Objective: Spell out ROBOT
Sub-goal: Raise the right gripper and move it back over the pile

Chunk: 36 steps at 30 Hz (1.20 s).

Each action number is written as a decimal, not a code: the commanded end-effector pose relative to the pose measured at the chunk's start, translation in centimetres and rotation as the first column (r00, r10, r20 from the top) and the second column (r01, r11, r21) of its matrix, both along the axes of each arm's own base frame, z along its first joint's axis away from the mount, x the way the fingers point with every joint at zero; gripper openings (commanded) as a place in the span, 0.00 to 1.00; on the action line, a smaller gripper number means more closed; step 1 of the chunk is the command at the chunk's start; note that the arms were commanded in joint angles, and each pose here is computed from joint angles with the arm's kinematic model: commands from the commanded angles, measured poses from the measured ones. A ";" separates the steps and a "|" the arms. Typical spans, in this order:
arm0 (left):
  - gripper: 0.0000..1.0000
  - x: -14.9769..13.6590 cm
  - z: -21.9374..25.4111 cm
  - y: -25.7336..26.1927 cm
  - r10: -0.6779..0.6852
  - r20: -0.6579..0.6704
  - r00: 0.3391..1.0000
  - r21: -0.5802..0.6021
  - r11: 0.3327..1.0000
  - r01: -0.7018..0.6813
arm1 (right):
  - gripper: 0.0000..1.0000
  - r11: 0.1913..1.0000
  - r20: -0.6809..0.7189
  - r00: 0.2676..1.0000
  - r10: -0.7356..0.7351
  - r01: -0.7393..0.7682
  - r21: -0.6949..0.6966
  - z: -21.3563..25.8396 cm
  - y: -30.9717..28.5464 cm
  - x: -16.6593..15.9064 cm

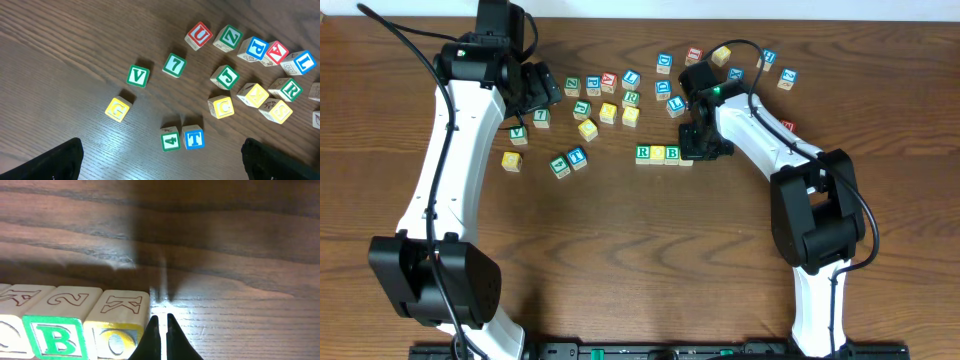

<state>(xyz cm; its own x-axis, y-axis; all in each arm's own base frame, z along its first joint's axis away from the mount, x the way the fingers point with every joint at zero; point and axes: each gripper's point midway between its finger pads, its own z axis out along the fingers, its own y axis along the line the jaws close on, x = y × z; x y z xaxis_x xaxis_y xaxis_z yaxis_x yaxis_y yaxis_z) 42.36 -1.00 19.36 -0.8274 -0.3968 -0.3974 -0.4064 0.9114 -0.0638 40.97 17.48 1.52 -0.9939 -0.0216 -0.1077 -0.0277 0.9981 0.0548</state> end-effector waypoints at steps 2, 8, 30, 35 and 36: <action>1.00 -0.3 0.8 0.4 0.002 0.014 1.000 0.013 1.000 -0.002 | 0.01 1.000 0.044 0.999 0.006 -0.007 0.019 1.6 0.3 0.6; 1.00 -0.3 0.7 0.4 0.002 0.014 1.000 0.013 1.000 -0.002 | 0.01 0.999 0.097 0.995 0.018 -0.021 0.032 4.0 -0.1 2.3; 1.00 -0.3 0.8 0.4 0.002 0.014 1.000 0.013 1.000 -0.002 | 0.25 0.974 0.327 0.940 0.093 -0.154 0.165 17.0 3.0 6.4; 1.00 -0.3 0.7 0.4 0.002 0.014 1.000 0.013 1.000 -0.002 | 0.33 0.960 0.335 0.935 0.112 -0.189 0.208 17.5 4.6 6.2; 1.00 -0.3 0.8 0.4 0.002 0.014 1.000 0.013 1.000 -0.002 | 0.36 0.957 0.335 0.935 0.118 -0.197 0.214 17.5 4.9 6.0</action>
<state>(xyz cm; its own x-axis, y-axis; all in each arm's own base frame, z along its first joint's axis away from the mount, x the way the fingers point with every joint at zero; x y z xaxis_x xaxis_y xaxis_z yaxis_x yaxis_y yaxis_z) 42.36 -1.00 19.36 -0.8276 -0.3965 -0.3974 -0.4061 0.9116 -0.0637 47.55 20.84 16.30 -0.9157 -0.0924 -0.3911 -0.1855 0.9605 0.2072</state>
